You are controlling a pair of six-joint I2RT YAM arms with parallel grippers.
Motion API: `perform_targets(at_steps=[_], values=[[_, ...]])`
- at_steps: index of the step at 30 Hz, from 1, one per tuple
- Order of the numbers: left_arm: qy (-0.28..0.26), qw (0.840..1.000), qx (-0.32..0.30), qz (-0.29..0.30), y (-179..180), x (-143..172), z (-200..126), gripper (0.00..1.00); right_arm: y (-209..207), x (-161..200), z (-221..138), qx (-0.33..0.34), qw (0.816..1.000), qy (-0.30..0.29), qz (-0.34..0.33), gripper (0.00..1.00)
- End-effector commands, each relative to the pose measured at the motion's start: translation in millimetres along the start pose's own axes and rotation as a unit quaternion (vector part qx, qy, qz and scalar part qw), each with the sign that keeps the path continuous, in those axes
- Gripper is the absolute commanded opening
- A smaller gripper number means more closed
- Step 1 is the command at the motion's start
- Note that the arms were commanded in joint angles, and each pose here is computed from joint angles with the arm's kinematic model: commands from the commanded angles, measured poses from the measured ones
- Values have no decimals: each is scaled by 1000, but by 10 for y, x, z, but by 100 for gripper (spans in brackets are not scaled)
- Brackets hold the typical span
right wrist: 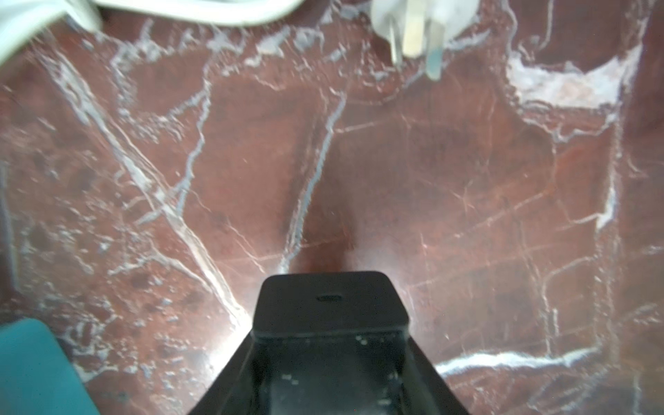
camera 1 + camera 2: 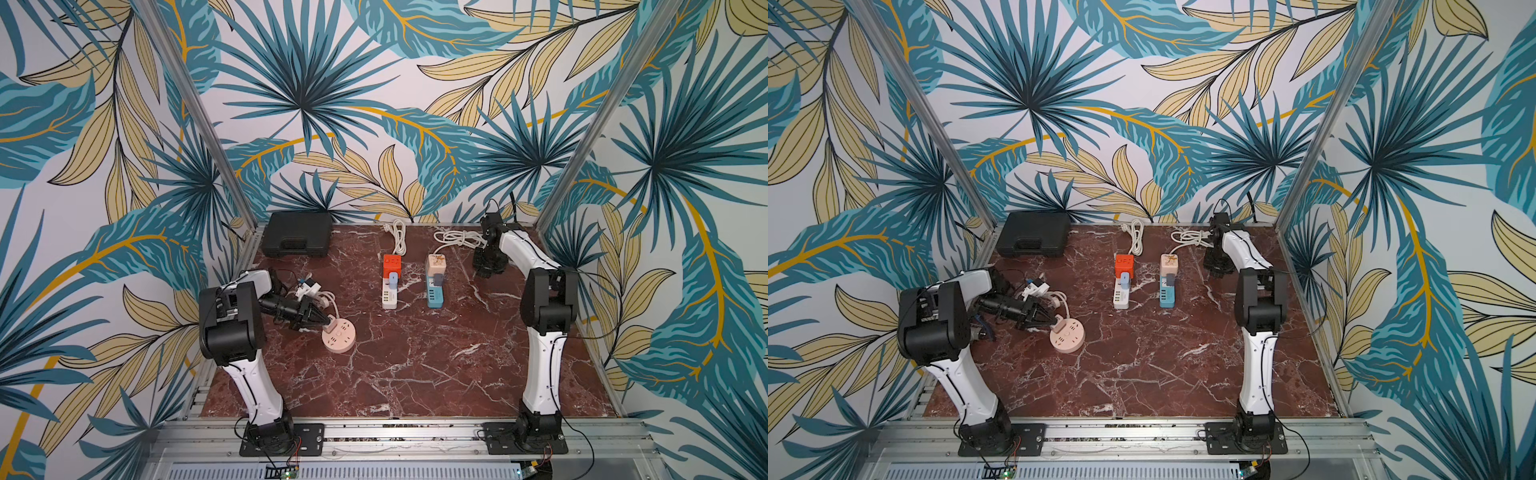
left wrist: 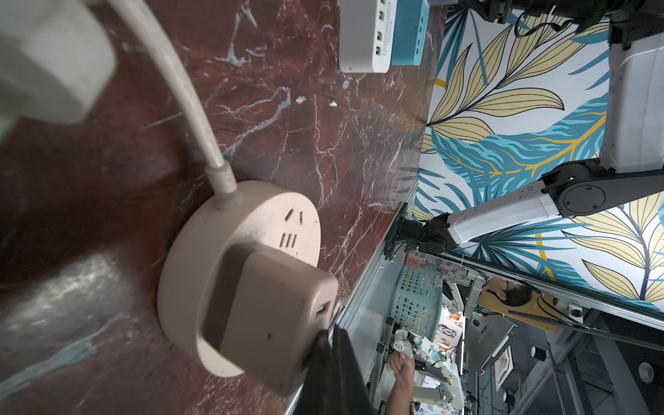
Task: Pull the plug off the socket
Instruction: Place the plug at the center of the board.
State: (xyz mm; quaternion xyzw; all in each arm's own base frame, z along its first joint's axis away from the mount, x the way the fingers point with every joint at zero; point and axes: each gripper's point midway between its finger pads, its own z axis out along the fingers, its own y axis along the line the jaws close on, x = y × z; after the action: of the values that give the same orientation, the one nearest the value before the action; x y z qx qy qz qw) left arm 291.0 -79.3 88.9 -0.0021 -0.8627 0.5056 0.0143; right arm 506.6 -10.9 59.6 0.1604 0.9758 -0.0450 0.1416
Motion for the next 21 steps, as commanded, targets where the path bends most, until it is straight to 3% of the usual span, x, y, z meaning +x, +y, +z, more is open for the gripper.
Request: perform_targets(at_steps=[1, 9, 21], values=[[35, 989, -137, 36, 656, 41, 24, 0, 2, 165, 207, 8, 999, 38, -8, 59], [33, 990, -129, 44, 582, 23, 12, 0, 19, 199, 65, 7, 999, 32, -11, 72], [1, 991, -81, 106, 42, -94, -88, 0, 442, 402, -1032, -64, 995, -62, -34, 73]])
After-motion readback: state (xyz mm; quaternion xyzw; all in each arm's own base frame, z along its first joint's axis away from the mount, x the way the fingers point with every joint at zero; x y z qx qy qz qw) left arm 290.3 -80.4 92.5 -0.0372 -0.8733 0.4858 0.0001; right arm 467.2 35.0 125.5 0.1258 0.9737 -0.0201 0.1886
